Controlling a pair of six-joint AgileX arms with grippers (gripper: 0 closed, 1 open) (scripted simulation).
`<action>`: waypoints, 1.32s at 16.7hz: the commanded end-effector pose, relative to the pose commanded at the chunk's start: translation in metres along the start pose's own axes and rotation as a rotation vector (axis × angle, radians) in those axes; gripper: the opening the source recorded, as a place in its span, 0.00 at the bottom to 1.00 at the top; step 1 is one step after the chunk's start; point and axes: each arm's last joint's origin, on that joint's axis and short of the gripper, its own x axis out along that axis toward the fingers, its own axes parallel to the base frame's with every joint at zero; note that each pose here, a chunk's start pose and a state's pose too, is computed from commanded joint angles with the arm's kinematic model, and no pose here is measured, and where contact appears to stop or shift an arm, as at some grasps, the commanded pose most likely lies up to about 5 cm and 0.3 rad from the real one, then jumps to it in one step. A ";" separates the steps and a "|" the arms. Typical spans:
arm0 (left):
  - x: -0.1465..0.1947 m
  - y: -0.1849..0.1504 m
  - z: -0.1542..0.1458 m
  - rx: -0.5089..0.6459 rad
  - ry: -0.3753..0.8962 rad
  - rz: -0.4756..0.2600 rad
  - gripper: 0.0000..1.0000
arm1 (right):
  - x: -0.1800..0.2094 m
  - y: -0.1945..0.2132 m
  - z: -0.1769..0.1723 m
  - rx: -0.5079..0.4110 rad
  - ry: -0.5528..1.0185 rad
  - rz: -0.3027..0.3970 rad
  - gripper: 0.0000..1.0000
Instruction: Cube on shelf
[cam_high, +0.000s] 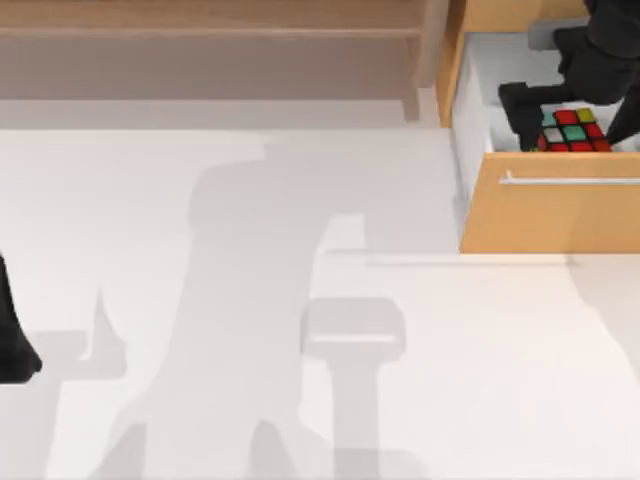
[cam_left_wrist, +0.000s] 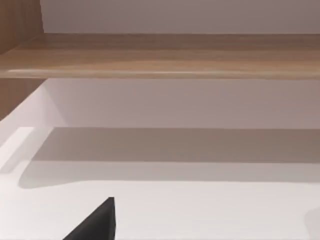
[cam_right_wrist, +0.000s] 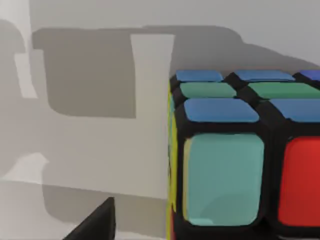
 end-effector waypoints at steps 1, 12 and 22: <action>0.000 0.000 0.000 0.000 0.000 0.000 1.00 | 0.001 0.000 0.000 0.000 -0.001 0.000 1.00; 0.000 0.000 0.000 0.000 0.000 0.000 1.00 | 0.001 0.000 0.000 0.000 -0.001 0.000 0.40; 0.000 0.000 0.000 0.000 0.000 0.000 1.00 | 0.001 0.000 0.000 0.000 -0.001 0.000 0.00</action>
